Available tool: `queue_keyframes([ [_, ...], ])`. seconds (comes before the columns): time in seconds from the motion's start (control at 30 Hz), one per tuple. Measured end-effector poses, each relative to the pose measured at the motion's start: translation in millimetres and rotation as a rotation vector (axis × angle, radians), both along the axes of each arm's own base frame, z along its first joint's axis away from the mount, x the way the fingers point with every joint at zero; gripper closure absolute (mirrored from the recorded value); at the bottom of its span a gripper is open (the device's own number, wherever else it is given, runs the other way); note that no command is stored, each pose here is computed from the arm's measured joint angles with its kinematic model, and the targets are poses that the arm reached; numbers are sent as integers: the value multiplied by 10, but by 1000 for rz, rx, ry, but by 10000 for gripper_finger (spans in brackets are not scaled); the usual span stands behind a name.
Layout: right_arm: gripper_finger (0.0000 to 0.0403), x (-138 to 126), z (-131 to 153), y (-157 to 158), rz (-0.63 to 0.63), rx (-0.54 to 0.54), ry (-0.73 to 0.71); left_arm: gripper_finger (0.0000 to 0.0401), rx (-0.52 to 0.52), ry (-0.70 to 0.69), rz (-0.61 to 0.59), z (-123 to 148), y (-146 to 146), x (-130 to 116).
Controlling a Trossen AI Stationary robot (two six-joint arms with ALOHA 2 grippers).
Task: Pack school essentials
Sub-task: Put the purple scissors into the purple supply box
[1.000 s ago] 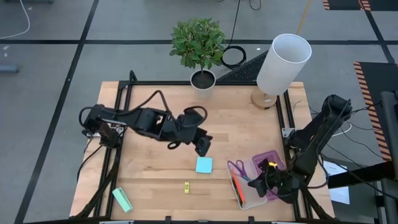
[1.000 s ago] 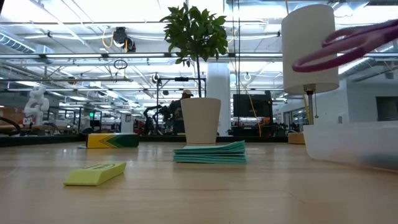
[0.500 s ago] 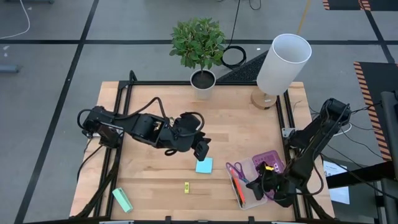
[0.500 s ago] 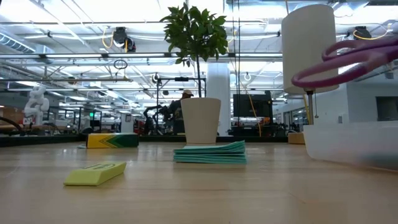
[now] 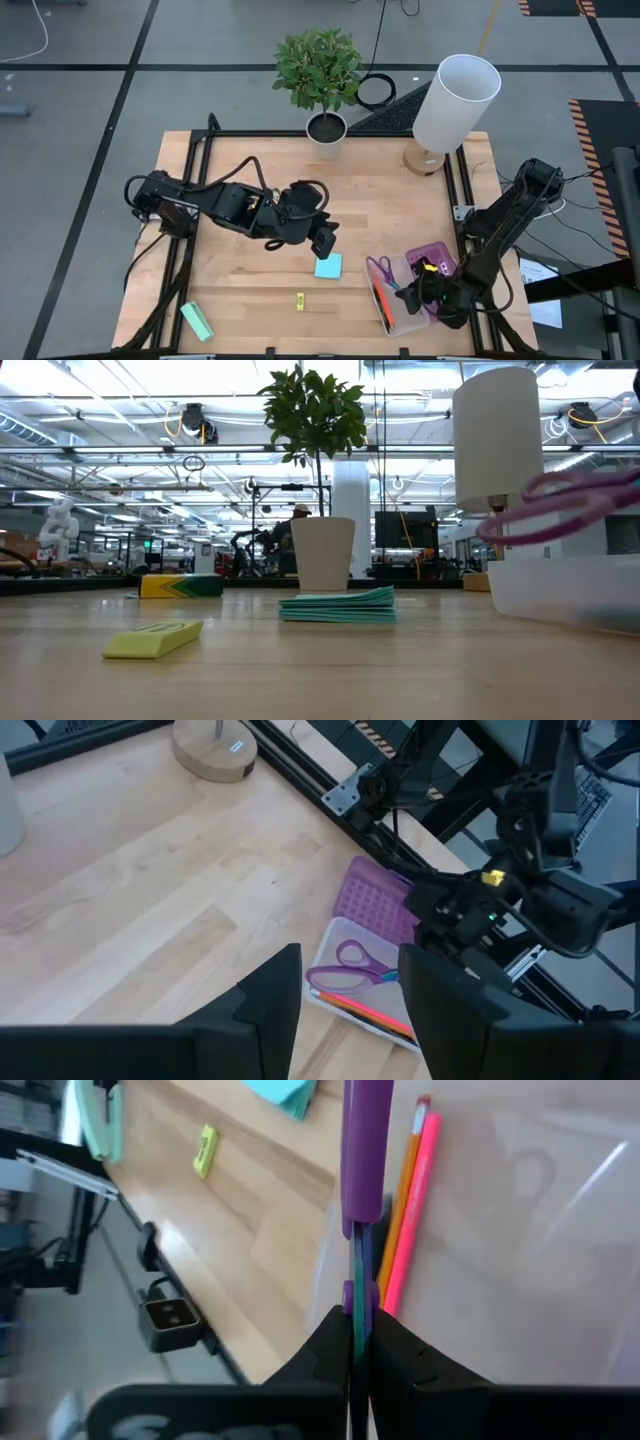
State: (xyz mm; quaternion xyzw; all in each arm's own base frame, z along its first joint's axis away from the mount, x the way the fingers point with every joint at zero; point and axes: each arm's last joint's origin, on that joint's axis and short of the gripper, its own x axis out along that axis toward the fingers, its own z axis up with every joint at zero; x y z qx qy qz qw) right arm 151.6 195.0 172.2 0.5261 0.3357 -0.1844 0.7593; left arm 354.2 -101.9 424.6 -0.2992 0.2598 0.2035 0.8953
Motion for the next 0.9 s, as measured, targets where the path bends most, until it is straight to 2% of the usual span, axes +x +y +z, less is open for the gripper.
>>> queue_keyframes([
  [0.23, 394, -50, -148, -5, 38, 104, -15, 231, 12, -3, 11, 2, 4, 0],
  [0.67, 394, -93, -181, -2, 4, 149, 2, 231, 19, -6, 21, 3, 8, 0],
  [0.9, 382, -128, -216, -27, -2, 133, 53, 231, 29, -9, 33, 4, 14, 1],
])
